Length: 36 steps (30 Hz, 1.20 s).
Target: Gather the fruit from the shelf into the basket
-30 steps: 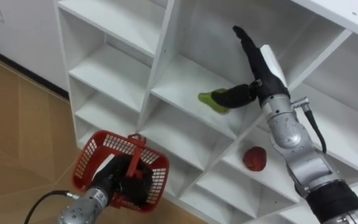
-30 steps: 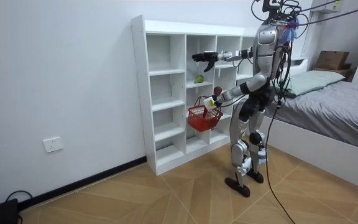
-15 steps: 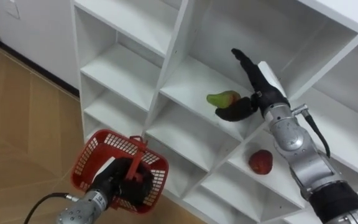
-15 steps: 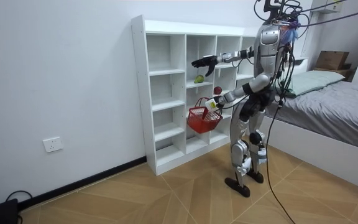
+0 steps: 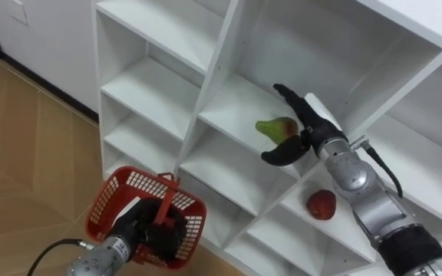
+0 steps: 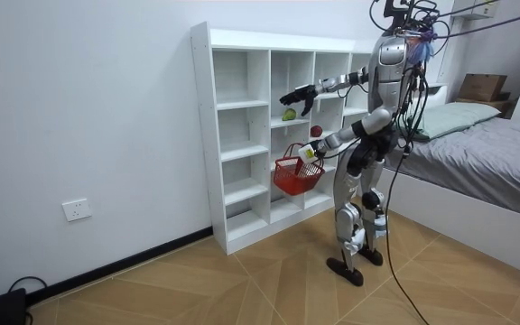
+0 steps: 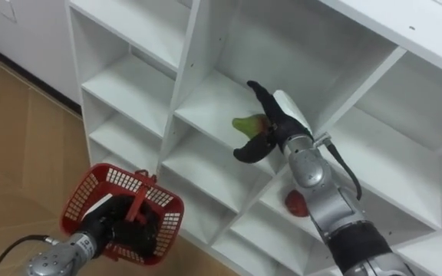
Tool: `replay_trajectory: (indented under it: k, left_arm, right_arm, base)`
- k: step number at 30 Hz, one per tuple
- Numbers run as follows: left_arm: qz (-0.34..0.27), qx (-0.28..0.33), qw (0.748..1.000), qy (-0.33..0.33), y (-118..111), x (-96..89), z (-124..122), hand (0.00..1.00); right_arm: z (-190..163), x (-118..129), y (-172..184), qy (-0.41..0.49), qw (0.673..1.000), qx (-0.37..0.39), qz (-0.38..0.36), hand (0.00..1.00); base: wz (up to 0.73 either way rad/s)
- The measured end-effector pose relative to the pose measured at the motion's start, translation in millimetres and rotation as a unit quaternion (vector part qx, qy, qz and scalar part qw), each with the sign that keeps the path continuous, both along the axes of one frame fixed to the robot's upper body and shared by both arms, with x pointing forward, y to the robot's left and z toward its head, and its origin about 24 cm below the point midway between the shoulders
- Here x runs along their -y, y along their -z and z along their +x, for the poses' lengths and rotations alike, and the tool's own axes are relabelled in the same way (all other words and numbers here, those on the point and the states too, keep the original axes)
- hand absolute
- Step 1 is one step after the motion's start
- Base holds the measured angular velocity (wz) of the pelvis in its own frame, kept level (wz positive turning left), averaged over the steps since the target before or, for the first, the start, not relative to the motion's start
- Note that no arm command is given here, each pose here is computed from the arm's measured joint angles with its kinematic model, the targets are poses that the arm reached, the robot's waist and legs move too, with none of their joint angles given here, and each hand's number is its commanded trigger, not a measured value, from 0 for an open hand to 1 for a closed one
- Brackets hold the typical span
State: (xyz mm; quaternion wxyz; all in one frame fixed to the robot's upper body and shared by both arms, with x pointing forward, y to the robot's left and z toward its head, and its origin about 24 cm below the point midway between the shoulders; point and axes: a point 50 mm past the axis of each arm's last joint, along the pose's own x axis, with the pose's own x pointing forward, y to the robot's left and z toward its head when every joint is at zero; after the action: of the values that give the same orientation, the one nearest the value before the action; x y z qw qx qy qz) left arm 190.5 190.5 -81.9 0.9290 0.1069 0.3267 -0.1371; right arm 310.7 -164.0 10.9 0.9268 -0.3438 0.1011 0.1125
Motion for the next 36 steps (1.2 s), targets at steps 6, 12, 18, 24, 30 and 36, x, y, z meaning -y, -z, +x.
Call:
replay_trajectory:
  k: [6, 12, 18, 24, 30, 36]
  left_arm:
    - [0.0, -0.002, 1.0, 0.0, 1, 0.1, -1, 1.0]
    - [-0.001, -0.003, 1.0, 0.003, 1, 2.5, -1, 1.0]
    - [0.001, -0.002, 1.0, 0.009, 1, 5.4, -1, 1.0]
    - [0.001, -0.001, 1.0, 0.013, 2, 9.7, -1, 1.0]
    - [-0.008, 0.005, 1.0, 0.013, 1, 16.2, 1, 1.0]
    - [-0.009, 0.012, 1.0, 0.022, 0, 20.3, 3, 1.0]
  right_arm:
    - [-1, 4, 5, 0.008, 1.0, -0.006, -0.015, 0.0]
    - [1, 11, 10, 0.014, 0.998, -0.005, -0.06, 0.0]
    - [8, 15, 1, 0.023, 0.994, 0.032, -0.1, 0.0]
    - [14, 14, -7, 0.027, 0.992, 0.061, -0.106, 0.0]
    - [19, 19, -8, 0.036, 0.992, 0.064, -0.103, 0.0]
    - [22, 17, -12, 0.03, 0.992, 0.075, -0.098, 0.0]
  base:
    - [0.03]
    - [0.01]
    - [0.01]
    - [0.0]
    - [0.03]
    - [0.0]
